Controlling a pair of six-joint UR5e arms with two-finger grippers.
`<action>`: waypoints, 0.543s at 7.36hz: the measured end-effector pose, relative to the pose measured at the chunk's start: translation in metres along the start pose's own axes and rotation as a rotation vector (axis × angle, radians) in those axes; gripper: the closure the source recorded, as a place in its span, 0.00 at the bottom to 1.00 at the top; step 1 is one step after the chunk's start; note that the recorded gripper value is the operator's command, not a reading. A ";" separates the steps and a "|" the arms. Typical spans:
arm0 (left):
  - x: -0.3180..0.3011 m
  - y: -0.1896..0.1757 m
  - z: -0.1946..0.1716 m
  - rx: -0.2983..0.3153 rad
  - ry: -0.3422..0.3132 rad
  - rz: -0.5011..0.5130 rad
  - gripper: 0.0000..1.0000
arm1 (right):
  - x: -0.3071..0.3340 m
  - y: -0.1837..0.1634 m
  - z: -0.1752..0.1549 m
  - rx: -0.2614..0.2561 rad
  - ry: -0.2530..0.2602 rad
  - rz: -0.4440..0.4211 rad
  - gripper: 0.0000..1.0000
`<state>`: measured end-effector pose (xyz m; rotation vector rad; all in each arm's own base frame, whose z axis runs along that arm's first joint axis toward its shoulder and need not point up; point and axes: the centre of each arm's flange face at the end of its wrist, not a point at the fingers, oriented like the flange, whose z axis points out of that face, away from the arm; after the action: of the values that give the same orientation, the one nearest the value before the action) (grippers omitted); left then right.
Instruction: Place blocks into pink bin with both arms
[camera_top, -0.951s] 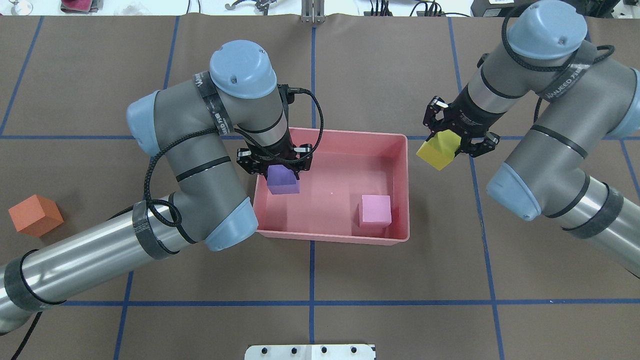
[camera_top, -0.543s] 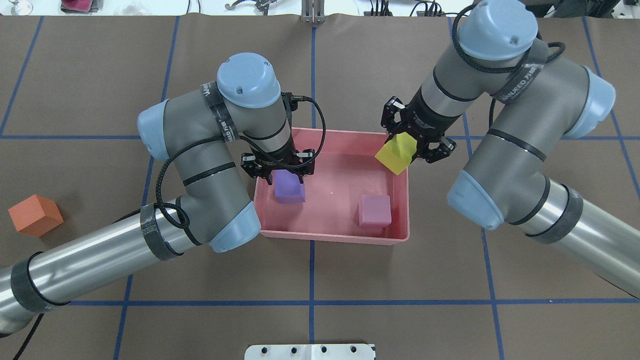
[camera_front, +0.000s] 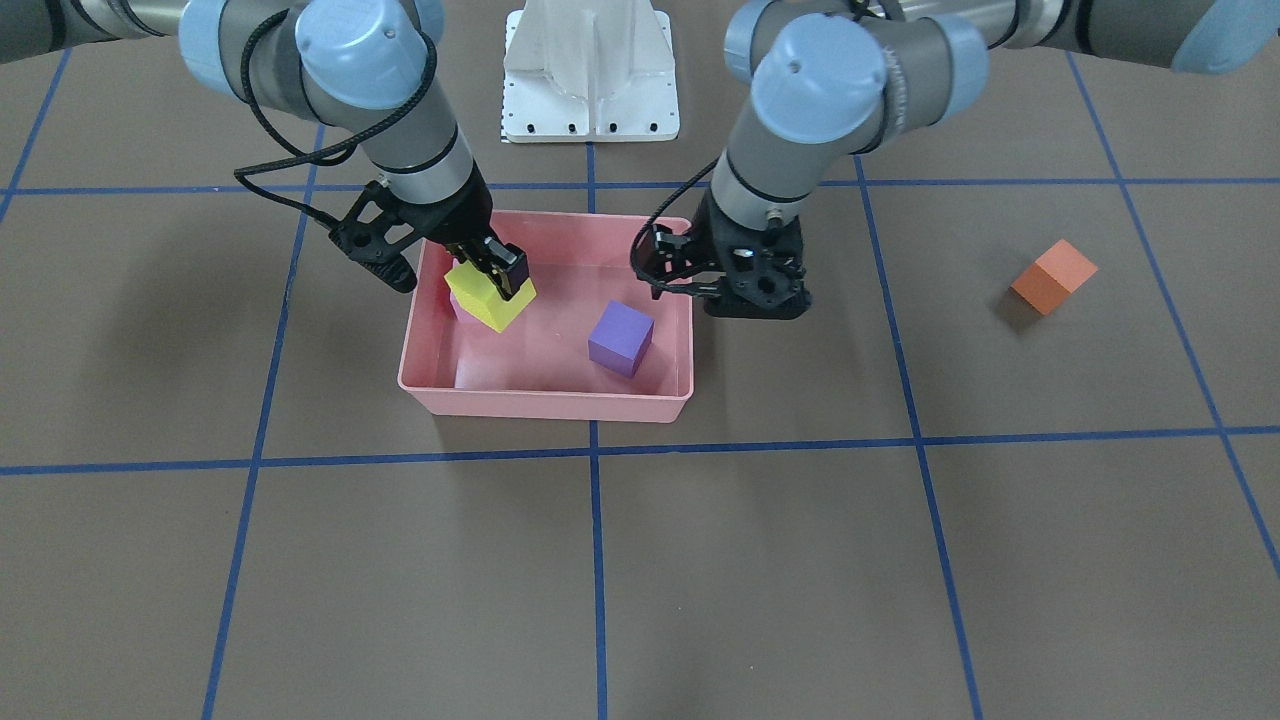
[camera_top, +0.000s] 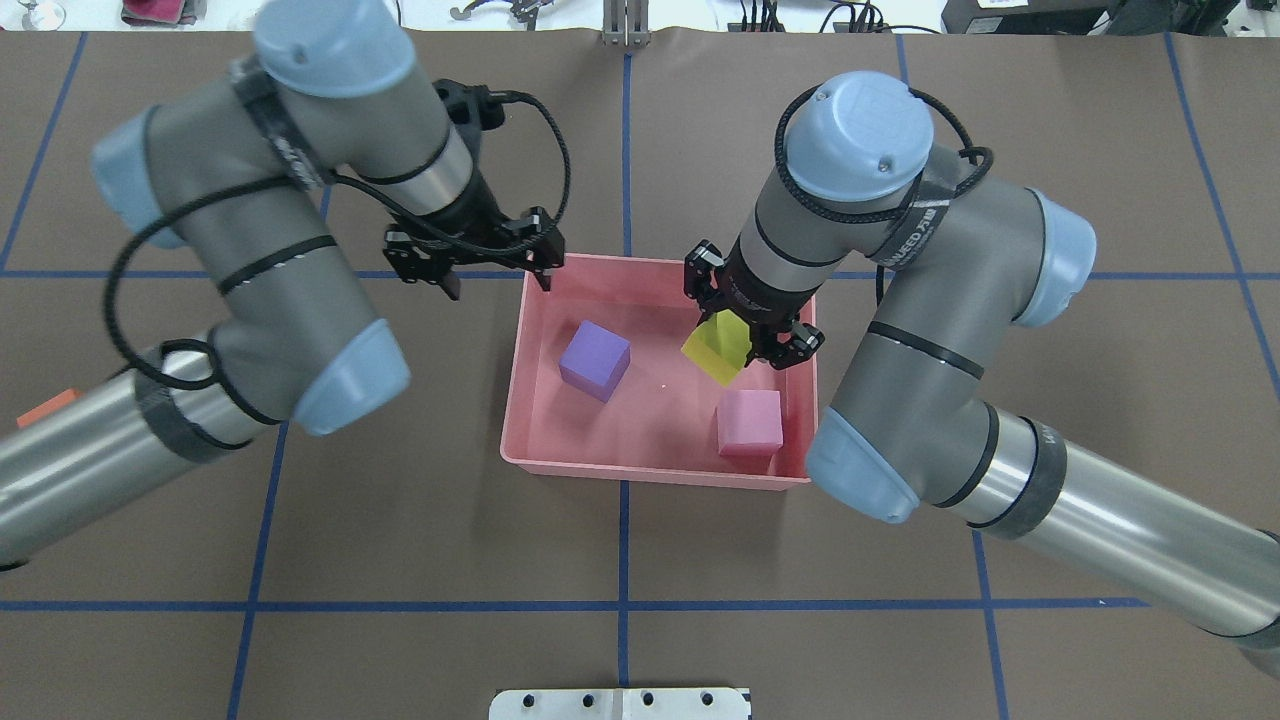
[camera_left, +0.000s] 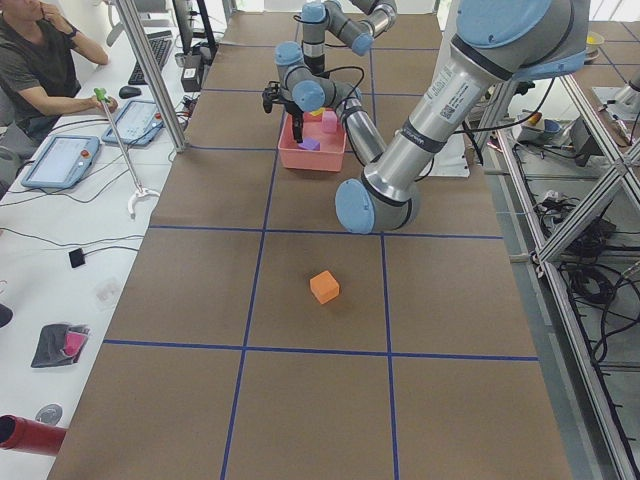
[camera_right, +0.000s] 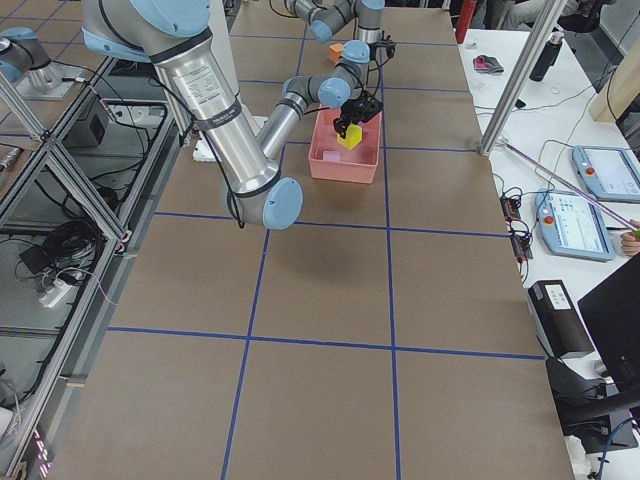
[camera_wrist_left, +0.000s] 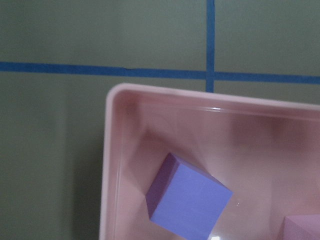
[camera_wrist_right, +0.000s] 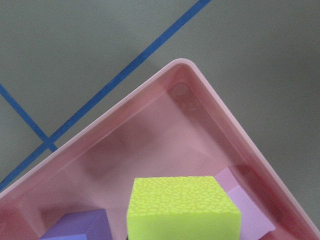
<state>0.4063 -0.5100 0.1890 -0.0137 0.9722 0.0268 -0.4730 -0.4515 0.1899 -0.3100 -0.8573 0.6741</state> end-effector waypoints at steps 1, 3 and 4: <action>-0.063 0.005 -0.015 0.000 -0.022 0.075 0.00 | -0.003 0.017 0.014 0.009 -0.005 -0.003 0.89; -0.192 0.016 -0.032 -0.006 -0.101 0.246 0.00 | -0.004 0.044 0.040 0.008 -0.023 0.002 0.53; -0.248 0.017 -0.039 -0.014 -0.142 0.316 0.00 | 0.000 0.057 0.051 0.006 -0.020 -0.007 0.01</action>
<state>0.2340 -0.4983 0.3716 0.1274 0.8248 0.3219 -0.5365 -0.4096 0.1929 -0.2951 -0.8747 0.6741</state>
